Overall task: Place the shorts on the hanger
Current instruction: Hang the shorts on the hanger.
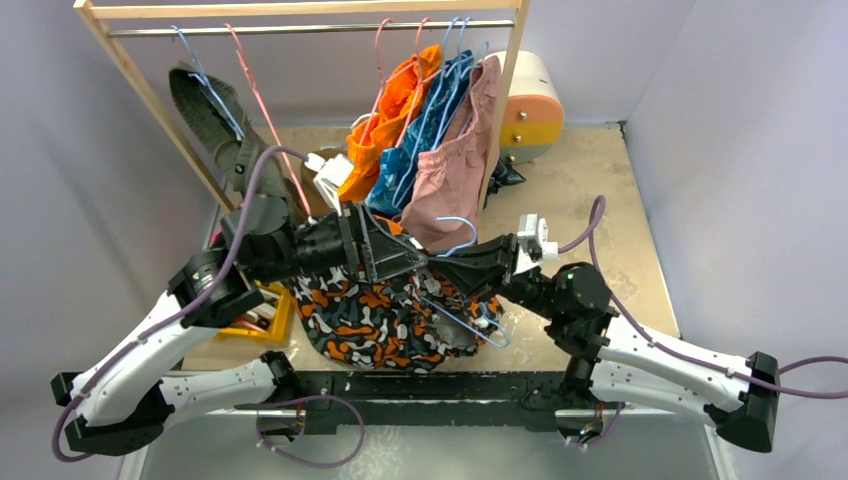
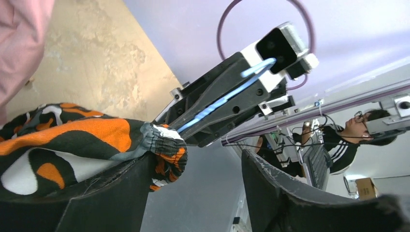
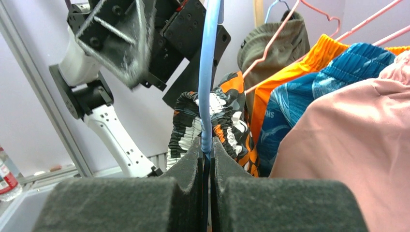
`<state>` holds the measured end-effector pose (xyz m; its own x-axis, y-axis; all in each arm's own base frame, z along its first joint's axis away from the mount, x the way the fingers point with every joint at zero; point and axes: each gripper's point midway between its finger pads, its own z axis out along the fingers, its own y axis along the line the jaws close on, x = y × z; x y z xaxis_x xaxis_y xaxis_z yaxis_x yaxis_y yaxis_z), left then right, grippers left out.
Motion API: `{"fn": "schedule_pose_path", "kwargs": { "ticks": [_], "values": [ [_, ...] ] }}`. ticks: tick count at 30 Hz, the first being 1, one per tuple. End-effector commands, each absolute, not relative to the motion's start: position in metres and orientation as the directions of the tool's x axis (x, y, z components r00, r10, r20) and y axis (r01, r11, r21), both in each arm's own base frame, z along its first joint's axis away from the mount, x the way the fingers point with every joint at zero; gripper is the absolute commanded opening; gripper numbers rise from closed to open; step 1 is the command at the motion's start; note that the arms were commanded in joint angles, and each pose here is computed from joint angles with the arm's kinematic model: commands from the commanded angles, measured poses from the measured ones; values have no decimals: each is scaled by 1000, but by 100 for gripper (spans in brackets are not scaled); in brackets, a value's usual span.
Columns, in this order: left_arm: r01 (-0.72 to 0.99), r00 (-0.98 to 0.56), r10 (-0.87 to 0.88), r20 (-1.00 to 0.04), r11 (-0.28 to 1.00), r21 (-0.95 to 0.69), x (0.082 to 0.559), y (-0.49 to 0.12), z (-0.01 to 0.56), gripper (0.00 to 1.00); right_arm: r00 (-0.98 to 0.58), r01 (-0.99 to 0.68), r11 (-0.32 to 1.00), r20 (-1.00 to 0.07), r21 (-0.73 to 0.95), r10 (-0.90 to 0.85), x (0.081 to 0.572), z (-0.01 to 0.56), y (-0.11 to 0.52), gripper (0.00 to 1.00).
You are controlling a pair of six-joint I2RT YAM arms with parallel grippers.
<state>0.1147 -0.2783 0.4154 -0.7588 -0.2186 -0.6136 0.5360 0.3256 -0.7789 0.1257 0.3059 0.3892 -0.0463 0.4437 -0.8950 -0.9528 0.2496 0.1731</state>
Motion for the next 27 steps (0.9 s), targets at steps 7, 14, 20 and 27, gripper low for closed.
{"fn": "schedule_pose_path", "kwargs": {
  "ticks": [7,14,20,27],
  "values": [
    [669,-618,-315,-720,271,-692,103,-247,492,74,-21,-987,97,-706,127,708,90,467,269,0],
    [746,-538,-365,-760,214,-631,90,-231,536,74,-32,-993,47,-638,108,769,78,483,254,0],
    [857,-371,-480,-795,153,-493,65,-195,593,75,-5,-996,51,-639,69,769,65,491,237,0],
    [908,-145,-529,-837,265,-324,70,-172,602,75,21,-995,83,-703,54,710,55,490,222,0]
  ]
}}
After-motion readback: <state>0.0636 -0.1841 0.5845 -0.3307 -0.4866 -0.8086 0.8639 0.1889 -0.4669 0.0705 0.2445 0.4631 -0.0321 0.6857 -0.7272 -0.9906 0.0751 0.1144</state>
